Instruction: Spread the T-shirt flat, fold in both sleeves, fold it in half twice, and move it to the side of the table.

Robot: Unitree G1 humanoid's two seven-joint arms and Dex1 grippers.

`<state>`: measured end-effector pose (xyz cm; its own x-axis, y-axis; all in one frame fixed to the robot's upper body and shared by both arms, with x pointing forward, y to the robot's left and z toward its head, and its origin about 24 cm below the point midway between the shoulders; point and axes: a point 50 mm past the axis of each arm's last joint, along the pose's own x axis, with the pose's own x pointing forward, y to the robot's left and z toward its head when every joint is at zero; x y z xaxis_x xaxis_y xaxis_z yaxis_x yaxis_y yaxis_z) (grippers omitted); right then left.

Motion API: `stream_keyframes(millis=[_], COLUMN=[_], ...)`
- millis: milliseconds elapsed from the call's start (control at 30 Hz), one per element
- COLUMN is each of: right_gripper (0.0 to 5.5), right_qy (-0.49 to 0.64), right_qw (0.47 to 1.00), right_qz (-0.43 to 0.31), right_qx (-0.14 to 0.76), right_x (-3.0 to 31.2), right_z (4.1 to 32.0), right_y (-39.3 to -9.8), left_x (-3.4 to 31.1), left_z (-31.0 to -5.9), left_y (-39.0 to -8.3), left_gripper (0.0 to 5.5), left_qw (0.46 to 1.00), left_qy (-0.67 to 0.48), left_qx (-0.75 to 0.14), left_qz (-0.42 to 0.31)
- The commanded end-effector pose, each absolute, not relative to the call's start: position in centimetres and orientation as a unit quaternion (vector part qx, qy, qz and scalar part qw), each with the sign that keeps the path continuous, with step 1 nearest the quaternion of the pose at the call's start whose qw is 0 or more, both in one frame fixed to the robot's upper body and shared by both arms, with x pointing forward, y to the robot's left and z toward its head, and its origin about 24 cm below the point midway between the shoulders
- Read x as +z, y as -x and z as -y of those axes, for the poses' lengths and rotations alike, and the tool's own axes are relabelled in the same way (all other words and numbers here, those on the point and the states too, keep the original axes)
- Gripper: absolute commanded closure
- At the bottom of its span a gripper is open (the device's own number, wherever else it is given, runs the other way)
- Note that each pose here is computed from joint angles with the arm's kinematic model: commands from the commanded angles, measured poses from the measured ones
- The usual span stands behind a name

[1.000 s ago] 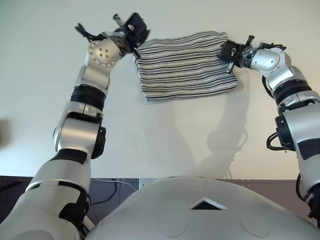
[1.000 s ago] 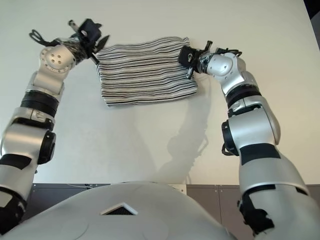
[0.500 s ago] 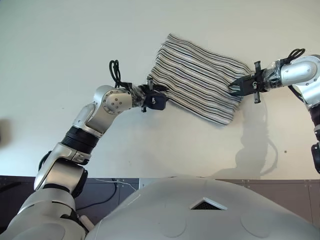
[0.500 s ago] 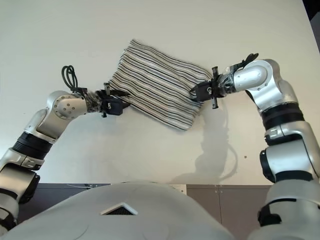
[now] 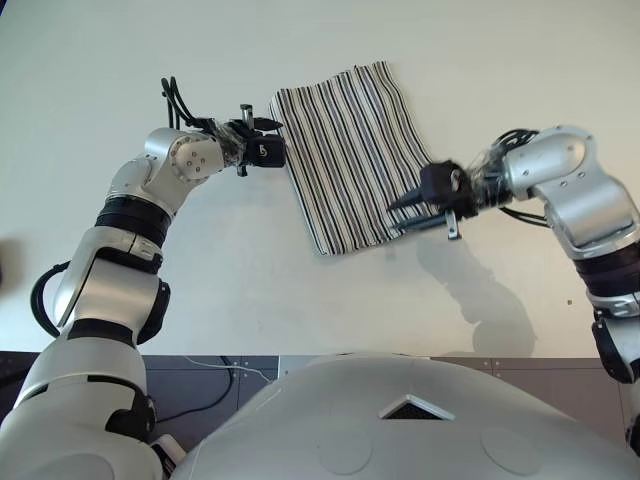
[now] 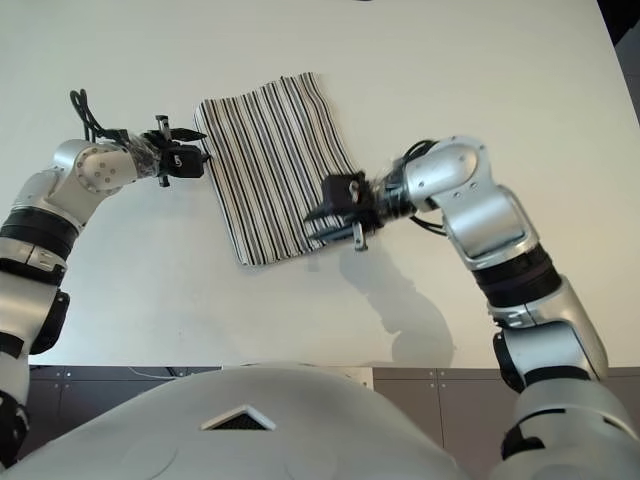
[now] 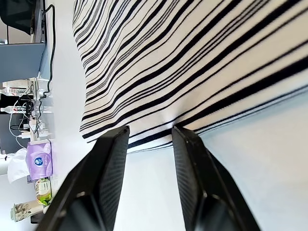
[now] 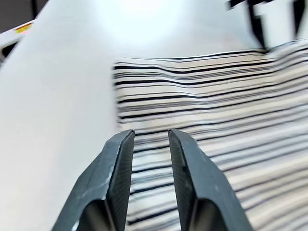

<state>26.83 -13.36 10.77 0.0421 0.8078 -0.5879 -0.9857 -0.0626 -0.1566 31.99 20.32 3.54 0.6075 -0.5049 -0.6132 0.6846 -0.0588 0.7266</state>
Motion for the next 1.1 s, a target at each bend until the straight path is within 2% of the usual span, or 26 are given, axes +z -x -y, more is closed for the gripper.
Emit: stream_keyframes(millis=[33, 100, 233, 333, 400, 500, 600, 767, 833, 867, 1000, 1100], right_gripper=[4.21, 4.21, 4.21, 4.21, 4.21, 4.21, 4.21, 4.21, 4.21, 4.21, 4.21, 4.21], right_qy=[0.363, 0.387, 0.416, 0.418, 0.399, 0.336, 0.315, 0.292, 0.286, 0.282, 0.271, 0.253], right_qw=[0.708, 0.705, 0.657, 0.624, 0.627, 0.648, 0.662, 0.682, 0.686, 0.691, 0.706, 0.761], right_qz=[-0.121, -0.123, -0.143, -0.167, -0.189, -0.219, -0.239, -0.25, -0.243, -0.24, -0.233, -0.171], right_qx=[0.593, 0.581, 0.612, 0.638, 0.643, 0.647, 0.637, 0.622, 0.623, 0.62, 0.612, 0.572], right_x=[10.7, 8.6, 4.3, 3.2, 3.4, 4.9, 5.5, 6.0, 6.4, 6.7, 7.4, 9.2], right_z=[15.8, 16.4, 17.3, 18.5, 18.9, 18.5, 18.3, 17.9, 17.8, 18.0, 18.5, 18.3], right_y=[-30.1, -30.3, -28.0, -25.9, -25.1, -24.0, -23.3, -22.4, -21.9, -21.8, -21.6, -23.0], left_x=[4.7, 5.4, 7.4, 8.5, 7.4, 4.8, 3.0, 1.7, 2.0, 2.6, 4.2, 5.8], left_z=[-20.4, -19.6, -17.3, -14.8, -14.0, -15.4, -17.3, -19.3, -19.6, -19.3, -18.5, -18.2], left_y=[-32.2, -32.5, -32.1, -28.4, -24.7, -20.6, -19.4, -18.6, -19.2, -19.7, -20.0, -19.9], left_gripper=[3.87, 3.87, 3.87, 3.87, 3.87, 3.87, 3.87, 3.87, 3.87, 3.87, 3.87, 3.87], left_qw=[0.705, 0.708, 0.707, 0.701, 0.669, 0.614, 0.576, 0.538, 0.549, 0.562, 0.56, 0.564], left_qy=[-0.576, -0.58, -0.575, -0.52, -0.489, -0.497, -0.526, -0.554, -0.558, -0.555, -0.557, -0.554], left_qx=[-0.411, -0.402, -0.407, -0.48, -0.553, -0.613, -0.626, -0.635, -0.622, -0.613, -0.6, -0.583], left_qz=[-0.037, -0.009, 0.054, 0.091, 0.082, 0.029, -0.007, -0.021, -0.003, 0.023, 0.128, 0.185])
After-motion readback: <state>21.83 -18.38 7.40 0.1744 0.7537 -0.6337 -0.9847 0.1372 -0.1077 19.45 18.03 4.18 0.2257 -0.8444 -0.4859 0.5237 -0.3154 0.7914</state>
